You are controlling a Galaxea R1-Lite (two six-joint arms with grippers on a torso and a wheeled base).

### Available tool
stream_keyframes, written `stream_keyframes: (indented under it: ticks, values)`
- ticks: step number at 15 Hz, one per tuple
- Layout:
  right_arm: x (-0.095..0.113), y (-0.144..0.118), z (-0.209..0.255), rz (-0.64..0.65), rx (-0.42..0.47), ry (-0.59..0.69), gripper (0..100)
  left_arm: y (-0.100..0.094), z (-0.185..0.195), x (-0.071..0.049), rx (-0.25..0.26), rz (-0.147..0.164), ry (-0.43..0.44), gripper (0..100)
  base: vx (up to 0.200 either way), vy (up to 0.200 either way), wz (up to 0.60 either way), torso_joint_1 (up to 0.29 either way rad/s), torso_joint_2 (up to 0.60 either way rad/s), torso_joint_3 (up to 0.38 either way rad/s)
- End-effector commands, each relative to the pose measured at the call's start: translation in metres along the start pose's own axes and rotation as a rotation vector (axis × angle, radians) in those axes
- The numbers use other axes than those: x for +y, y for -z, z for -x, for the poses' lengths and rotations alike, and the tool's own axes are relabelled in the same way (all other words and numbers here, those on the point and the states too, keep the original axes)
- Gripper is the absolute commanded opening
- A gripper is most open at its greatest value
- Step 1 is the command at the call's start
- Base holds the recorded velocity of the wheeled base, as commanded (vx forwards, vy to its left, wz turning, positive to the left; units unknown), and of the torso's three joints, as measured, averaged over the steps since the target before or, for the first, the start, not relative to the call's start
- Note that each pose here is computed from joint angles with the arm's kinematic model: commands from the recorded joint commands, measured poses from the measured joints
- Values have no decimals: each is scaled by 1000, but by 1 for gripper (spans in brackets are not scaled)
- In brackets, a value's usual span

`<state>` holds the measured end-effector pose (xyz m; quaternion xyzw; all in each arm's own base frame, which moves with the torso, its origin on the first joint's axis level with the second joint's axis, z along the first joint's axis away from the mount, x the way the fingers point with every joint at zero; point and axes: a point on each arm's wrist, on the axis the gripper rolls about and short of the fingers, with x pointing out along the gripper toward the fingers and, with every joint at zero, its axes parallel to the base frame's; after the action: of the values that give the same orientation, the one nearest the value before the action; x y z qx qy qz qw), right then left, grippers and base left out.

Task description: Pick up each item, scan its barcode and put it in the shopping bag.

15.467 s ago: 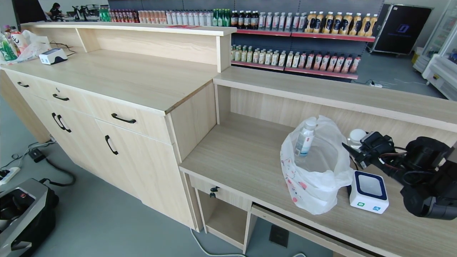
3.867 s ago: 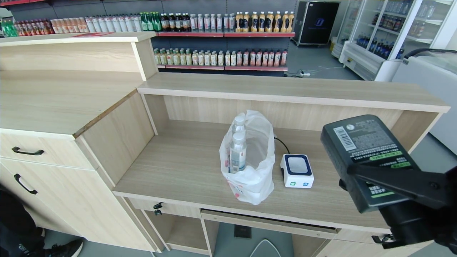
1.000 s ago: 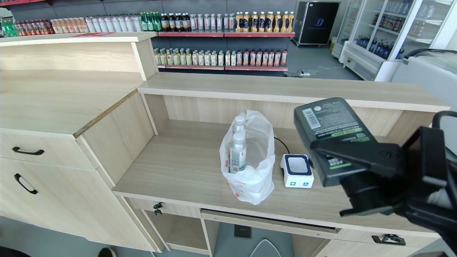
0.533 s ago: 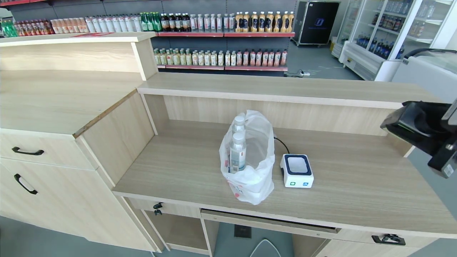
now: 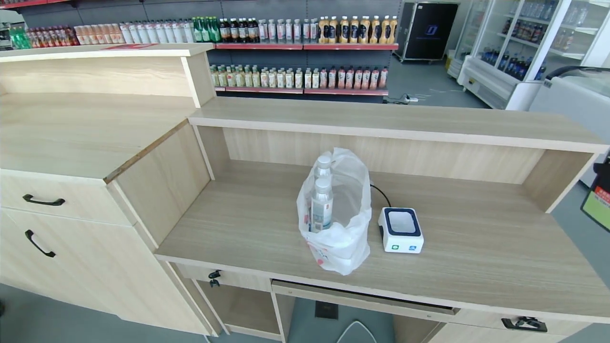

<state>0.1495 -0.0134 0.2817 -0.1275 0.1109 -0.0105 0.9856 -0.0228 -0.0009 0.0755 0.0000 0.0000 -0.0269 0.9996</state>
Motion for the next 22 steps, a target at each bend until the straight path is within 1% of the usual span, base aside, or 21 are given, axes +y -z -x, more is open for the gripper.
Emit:
stream_keyframes:
  ticks: [1,3,4,5,6,7,8,9,11,12,14,15,16,18,22]
  values:
    - [-5,-9,-16,-116,19,1,0,0,0,0,2,0,0,100,0,0,600,2,-2,7]
    - [-7,-11,-33,-233,80,-16,0,0,0,0,2,0,0,100,0,0,600,5,2,7]
    - [-8,-7,-49,-368,132,-92,0,0,0,0,2,0,0,100,0,0,0,0,0,0]
    - [-14,-4,-59,-473,150,-159,0,0,0,0,2,0,0,100,0,0,0,0,0,0]
    - [-24,0,-70,-608,173,-257,0,0,0,0,2,0,0,100,0,0,0,0,0,0]
    - [-43,9,-80,-768,206,-356,0,0,0,0,2,0,0,100,0,0,0,0,0,0]
    - [-55,19,-86,-819,227,-390,0,0,0,0,2,0,0,100,0,0,0,0,0,0]
    - [-67,28,-89,-847,235,-402,0,0,0,0,2,0,0,100,0,0,0,0,0,0]
    - [-87,47,-95,-851,249,-368,0,0,0,0,2,0,0,100,0,0,0,0,0,0]
    - [-96,58,-96,-857,255,-371,0,0,0,0,2,0,0,100,0,0,0,0,0,0]
    - [-120,82,-96,-889,248,-409,0,0,0,0,2,0,0,100,0,0,0,0,0,0]
    - [-129,90,-93,-898,228,-440,0,0,0,0,2,0,0,100,0,0,0,0,0,0]
    - [-134,94,-91,-908,215,-452,0,0,0,0,2,0,0,100,0,0,0,0,0,0]
    - [-149,103,-84,-948,167,-515,0,0,0,0,2,-1,0,100,0,0,0,0,0,0]
    - [-167,134,-89,-924,159,-495,0,0,0,0,2,0,0,100,0,0,0,0,0,0]
